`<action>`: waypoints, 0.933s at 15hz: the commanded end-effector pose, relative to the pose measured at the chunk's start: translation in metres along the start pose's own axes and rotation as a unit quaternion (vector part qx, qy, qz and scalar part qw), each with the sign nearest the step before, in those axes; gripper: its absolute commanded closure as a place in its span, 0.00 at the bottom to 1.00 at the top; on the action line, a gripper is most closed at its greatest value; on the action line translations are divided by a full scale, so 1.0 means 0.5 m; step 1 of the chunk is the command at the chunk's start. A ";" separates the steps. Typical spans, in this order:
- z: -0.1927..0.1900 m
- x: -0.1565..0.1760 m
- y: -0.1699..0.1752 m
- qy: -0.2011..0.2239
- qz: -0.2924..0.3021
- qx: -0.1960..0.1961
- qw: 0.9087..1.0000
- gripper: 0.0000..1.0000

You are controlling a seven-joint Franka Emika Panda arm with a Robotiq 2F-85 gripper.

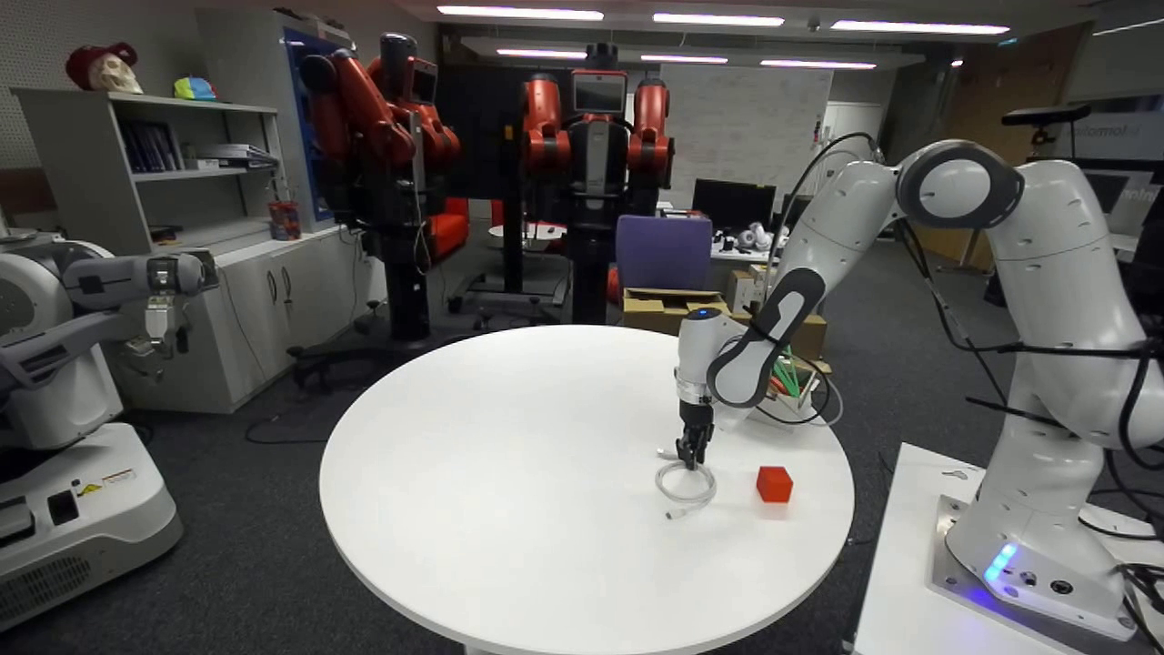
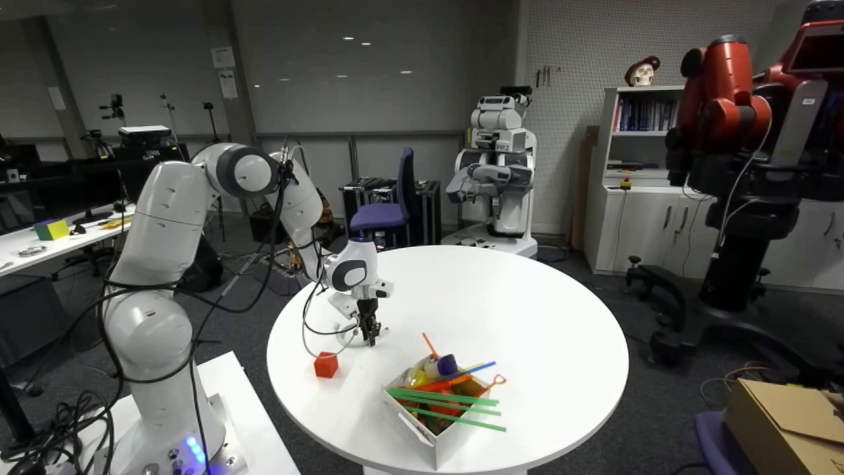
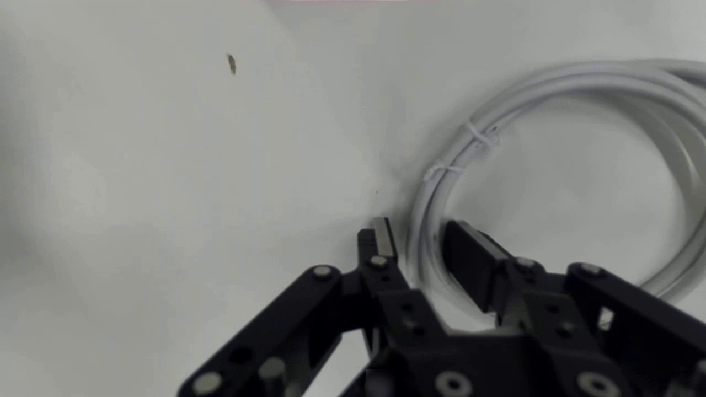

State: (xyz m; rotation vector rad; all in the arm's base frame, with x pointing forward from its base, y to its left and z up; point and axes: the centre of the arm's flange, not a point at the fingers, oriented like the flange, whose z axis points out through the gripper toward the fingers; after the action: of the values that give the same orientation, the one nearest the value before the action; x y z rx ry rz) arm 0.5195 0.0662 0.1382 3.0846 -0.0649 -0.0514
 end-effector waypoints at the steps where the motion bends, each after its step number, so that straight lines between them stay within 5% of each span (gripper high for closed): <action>1: -0.003 0.003 -0.001 0.010 0.003 -0.010 1.000 0.95; 8: -0.059 -0.010 0.004 0.018 0.006 0.004 1.000 0.97; 14: -0.200 -0.050 0.052 0.060 0.015 0.021 0.998 0.97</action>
State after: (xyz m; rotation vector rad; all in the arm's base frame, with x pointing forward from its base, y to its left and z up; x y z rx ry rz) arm 0.5236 0.0645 0.1864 3.1016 -0.0781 0.0650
